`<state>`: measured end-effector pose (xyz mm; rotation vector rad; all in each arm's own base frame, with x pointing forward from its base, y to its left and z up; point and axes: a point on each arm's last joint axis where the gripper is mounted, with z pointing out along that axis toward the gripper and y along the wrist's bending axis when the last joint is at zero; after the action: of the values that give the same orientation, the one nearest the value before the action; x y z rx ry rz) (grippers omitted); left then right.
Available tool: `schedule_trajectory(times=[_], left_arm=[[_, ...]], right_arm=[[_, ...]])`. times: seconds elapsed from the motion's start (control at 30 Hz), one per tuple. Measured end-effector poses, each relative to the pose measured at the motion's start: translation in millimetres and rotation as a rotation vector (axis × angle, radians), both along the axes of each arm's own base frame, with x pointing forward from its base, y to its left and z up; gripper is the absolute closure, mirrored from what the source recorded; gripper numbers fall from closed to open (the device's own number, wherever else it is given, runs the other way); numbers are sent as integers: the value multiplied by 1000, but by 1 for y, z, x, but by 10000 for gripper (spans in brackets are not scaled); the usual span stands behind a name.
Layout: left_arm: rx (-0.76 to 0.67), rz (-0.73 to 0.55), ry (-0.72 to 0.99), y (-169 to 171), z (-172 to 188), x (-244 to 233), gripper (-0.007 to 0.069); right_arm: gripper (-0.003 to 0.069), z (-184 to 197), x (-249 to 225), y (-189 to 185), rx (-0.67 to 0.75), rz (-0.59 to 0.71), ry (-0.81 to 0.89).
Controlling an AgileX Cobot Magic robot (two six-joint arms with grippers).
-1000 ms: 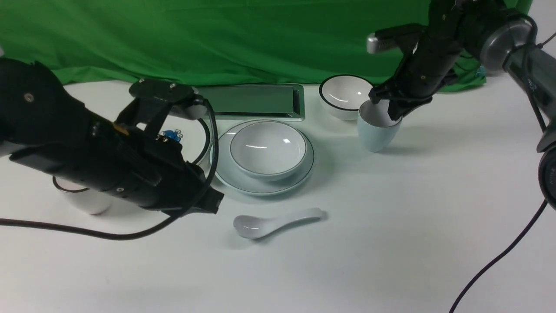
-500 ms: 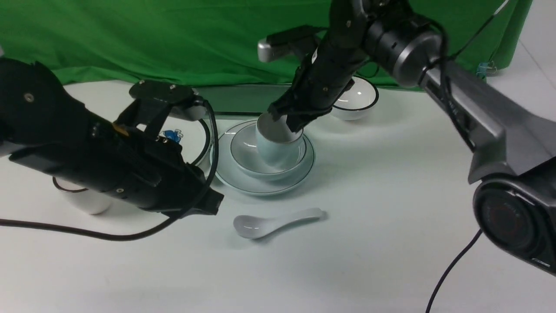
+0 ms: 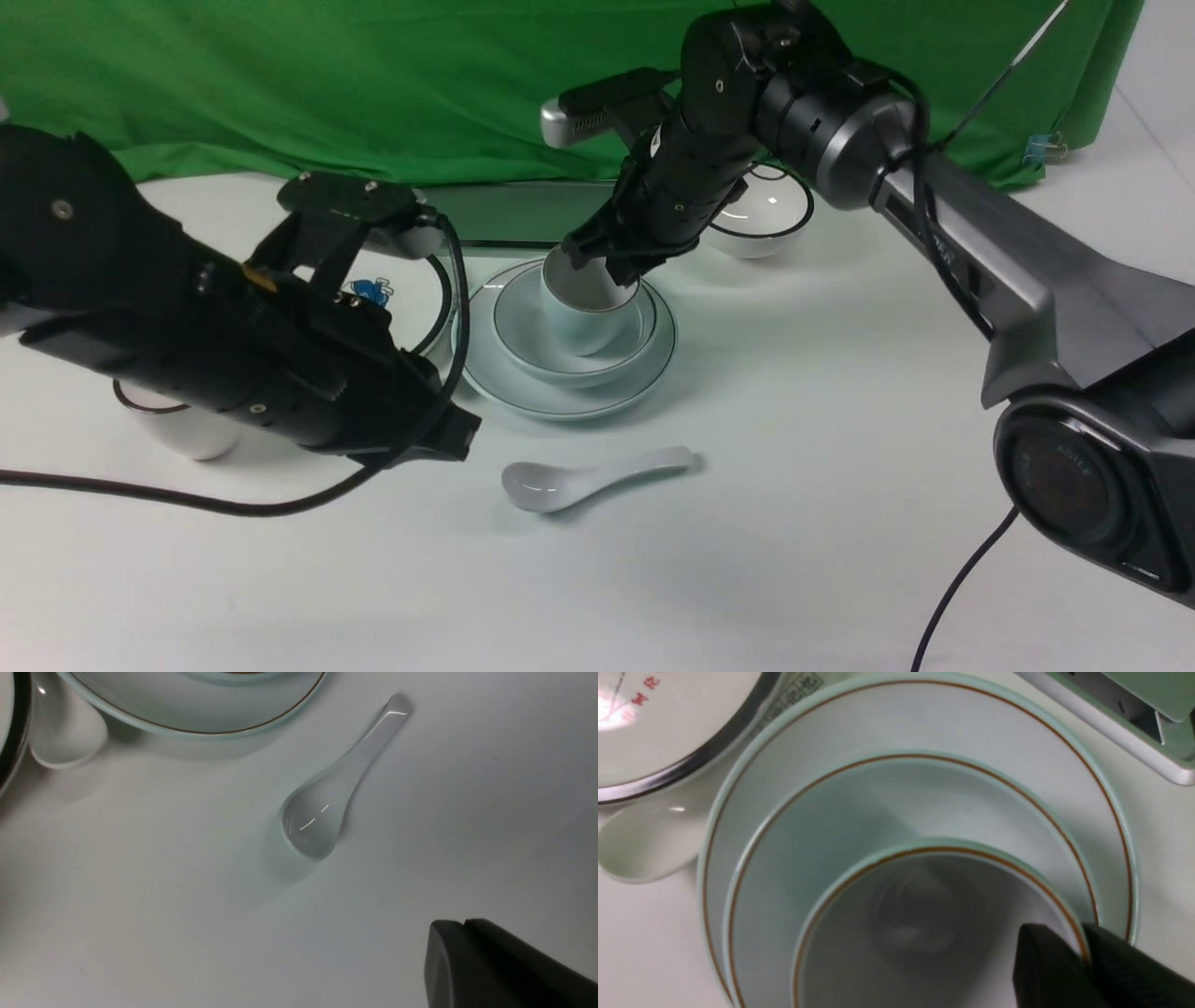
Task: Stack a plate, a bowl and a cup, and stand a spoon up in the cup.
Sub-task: Use the right arm to put the blue teacup into the blue rice bowl in the middle, then use the left arm to grab a blue soup spoon
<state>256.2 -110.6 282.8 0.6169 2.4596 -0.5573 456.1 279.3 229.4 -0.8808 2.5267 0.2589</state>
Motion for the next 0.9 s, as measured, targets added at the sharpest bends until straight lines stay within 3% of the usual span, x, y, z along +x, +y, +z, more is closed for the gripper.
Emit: schedule_trajectory(times=[0.2, 0.33, 0.47, 0.53, 0.6, 0.63, 0.67, 0.7, 0.73, 0.87, 0.9], left_arm=[[0, 1, 0, 0, 0, 0, 654], [-2, 10, -15, 0, 0, 2, 654], [-8, 14, -9, -1, -1, 4, 654], [-10, -1, 19, -4, -3, 5, 654], [13, -63, 107, -15, -9, 8, 654], [13, -67, 113, -17, -9, 8, 654], [48, -104, 137, -28, -9, 13, 652], [57, -107, 143, -28, -11, 14, 652], [100, -141, 147, -40, -12, 20, 648], [210, -252, 122, -73, -14, 34, 615], [255, -300, 120, -87, -19, 42, 589]], right_arm=[[521, 0, -1, 1, 0, 2, 0], [318, 0, -5, 3, 3, 7, 16], [247, 17, -18, -3, 0, 14, 22], [239, 33, -29, -10, -7, 29, 21], [234, 73, -50, -27, 2, 37, -10], [234, 71, -50, -27, -3, 40, -5], [235, 107, -70, -41, 14, 54, -57], [235, 106, -70, -41, 10, 58, -53], [242, 129, -86, -52, 16, 77, -89], [334, 162, -129, -78, 1, 113, -115], [389, 166, -149, -89, -13, 118, -94]])
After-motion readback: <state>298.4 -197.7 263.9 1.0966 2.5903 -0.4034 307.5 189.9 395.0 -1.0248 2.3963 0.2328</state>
